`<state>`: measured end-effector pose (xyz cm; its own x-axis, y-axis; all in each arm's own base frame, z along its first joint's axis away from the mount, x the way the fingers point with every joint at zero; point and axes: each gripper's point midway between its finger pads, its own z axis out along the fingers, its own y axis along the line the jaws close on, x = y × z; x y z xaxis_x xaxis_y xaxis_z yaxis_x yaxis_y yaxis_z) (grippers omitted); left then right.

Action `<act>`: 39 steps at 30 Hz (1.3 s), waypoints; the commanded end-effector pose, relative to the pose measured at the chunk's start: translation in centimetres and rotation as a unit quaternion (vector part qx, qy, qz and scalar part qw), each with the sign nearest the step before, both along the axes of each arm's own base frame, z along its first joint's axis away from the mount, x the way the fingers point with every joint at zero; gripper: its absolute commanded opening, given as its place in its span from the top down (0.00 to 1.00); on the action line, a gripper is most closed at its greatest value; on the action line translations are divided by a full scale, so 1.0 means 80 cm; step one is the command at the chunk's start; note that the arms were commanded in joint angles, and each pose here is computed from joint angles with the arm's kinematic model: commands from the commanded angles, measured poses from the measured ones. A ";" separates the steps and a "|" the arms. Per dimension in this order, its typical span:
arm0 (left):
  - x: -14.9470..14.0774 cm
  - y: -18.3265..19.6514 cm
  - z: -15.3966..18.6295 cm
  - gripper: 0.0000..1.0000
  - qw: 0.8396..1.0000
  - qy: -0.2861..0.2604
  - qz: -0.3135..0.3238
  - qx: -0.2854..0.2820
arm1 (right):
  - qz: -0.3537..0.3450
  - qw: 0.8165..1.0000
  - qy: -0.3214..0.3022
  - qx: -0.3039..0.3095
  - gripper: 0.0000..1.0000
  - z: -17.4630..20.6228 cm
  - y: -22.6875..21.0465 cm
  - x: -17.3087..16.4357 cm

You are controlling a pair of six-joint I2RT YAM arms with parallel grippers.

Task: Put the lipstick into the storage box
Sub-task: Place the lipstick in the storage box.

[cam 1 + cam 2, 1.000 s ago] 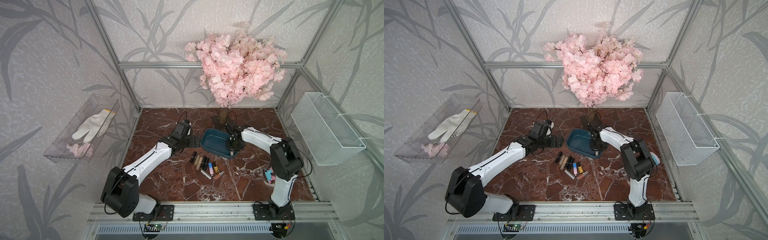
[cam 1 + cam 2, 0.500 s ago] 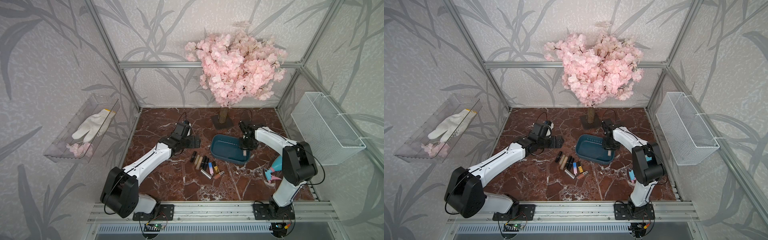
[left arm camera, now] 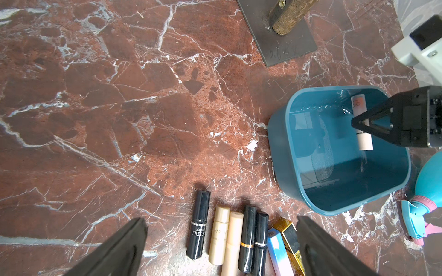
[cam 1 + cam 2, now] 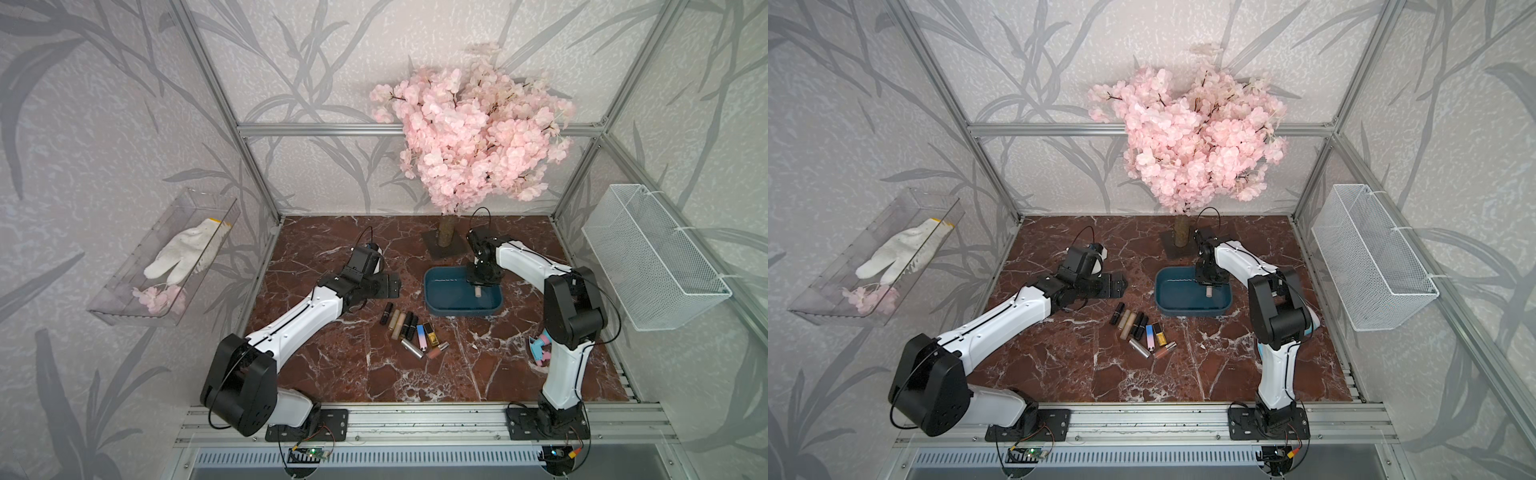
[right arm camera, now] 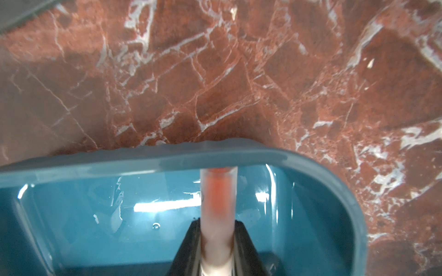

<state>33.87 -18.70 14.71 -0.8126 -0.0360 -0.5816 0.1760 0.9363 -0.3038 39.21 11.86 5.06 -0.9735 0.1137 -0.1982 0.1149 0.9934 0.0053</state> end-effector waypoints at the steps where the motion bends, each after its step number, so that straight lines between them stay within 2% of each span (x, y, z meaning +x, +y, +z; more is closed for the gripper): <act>1: -0.004 0.005 0.000 0.00 1.000 0.000 0.002 0.001 | 0.011 1.000 0.005 -0.015 0.81 -0.002 -0.009 -0.012; 13: -0.009 0.007 -0.001 0.00 1.000 0.004 0.001 0.005 | 0.061 0.996 0.016 -0.059 0.81 -0.019 -0.020 -0.008; 25: -0.013 0.010 -0.003 0.00 1.000 0.010 0.005 0.008 | 0.066 0.994 0.032 -0.076 0.80 -0.040 -0.022 -0.007; 30: -0.014 0.012 -0.003 0.00 1.000 0.011 0.006 0.009 | 0.068 0.994 0.034 -0.074 0.77 -0.044 -0.021 -0.007; 39: -0.018 0.014 -0.004 0.00 1.000 0.013 0.007 0.009 | 0.067 0.994 0.037 -0.075 0.66 -0.046 -0.020 -0.009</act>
<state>33.08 -18.26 14.06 -0.8268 -0.0287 -0.5618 0.1676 0.9408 -0.2947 38.42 10.28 1.86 -0.9893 -0.0379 -0.1412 -0.0192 0.9912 -0.1313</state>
